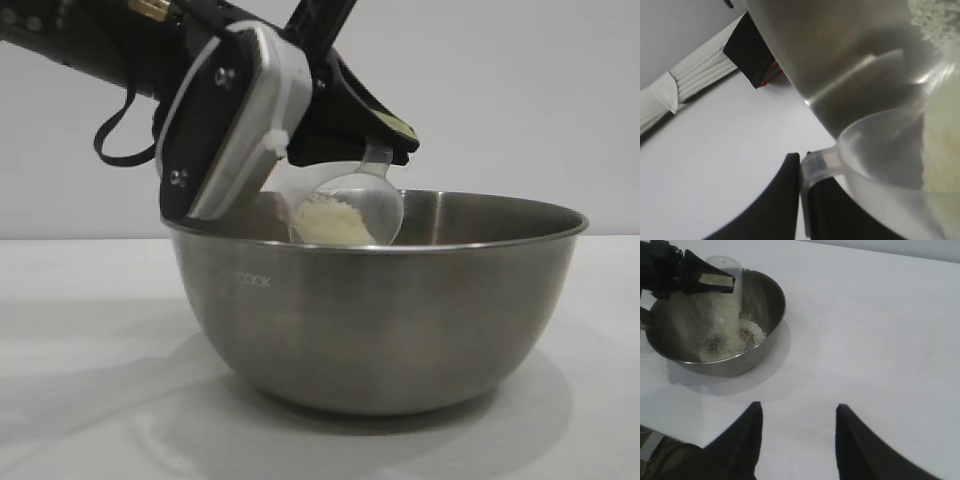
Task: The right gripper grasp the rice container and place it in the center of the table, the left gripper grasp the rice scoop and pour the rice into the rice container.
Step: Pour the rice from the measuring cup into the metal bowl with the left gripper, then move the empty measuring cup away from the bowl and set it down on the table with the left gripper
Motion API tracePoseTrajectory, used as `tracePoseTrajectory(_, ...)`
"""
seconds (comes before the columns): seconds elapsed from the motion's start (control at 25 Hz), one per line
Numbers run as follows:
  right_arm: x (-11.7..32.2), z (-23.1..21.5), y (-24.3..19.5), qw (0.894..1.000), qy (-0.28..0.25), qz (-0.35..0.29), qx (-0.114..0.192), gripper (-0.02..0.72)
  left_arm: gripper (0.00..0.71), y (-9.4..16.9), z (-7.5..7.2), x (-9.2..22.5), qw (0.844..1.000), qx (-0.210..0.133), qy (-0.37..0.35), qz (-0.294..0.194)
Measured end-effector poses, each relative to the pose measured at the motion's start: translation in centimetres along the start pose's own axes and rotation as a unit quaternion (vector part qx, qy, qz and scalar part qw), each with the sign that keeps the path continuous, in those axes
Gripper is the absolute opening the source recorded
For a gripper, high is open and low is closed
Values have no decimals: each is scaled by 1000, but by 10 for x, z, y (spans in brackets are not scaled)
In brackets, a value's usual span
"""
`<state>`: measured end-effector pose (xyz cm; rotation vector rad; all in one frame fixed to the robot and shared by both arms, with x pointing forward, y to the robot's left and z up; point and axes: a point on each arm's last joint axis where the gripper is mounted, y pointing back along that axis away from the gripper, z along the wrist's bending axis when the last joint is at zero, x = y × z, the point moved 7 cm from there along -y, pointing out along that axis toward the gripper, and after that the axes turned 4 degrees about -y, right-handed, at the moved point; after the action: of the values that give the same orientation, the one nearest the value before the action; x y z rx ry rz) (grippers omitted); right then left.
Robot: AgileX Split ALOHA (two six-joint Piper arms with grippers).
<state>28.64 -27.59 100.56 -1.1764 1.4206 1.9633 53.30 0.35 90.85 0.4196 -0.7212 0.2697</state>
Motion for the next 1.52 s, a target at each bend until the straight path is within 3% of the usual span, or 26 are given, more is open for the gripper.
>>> tracePoseTrajectory(0.4,0,-1,0,1000,-4,-1,4,287,0,-1,12,5,996,-31,-84,21)
tracePoseTrajectory(0.68,0,-3,0,1000,-9,-1,10,287,0,0,17,8,994,-43,-91,34)
tracePoseTrajectory(0.88,0,-3,0,1000,-9,-2,10,287,0,0,14,13,998,-40,28,43)
tracePoseTrajectory(1.04,0,-3,0,1000,-9,-2,10,287,0,0,14,14,987,-44,146,41)
tracePoseTrajectory(1.16,0,-3,0,1000,-9,-2,10,287,0,0,14,14,958,-50,278,37)
tracePoseTrajectory(1.28,0,-3,0,1000,-9,-2,10,287,0,1,17,23,908,-75,409,49)
tracePoseTrajectory(1.4,0,-3,0,1000,-9,-2,10,287,0,6,20,43,826,-124,544,86)
tracePoseTrajectory(1.52,0,-3,0,1000,-9,-2,10,287,0,15,12,67,723,-171,655,138)
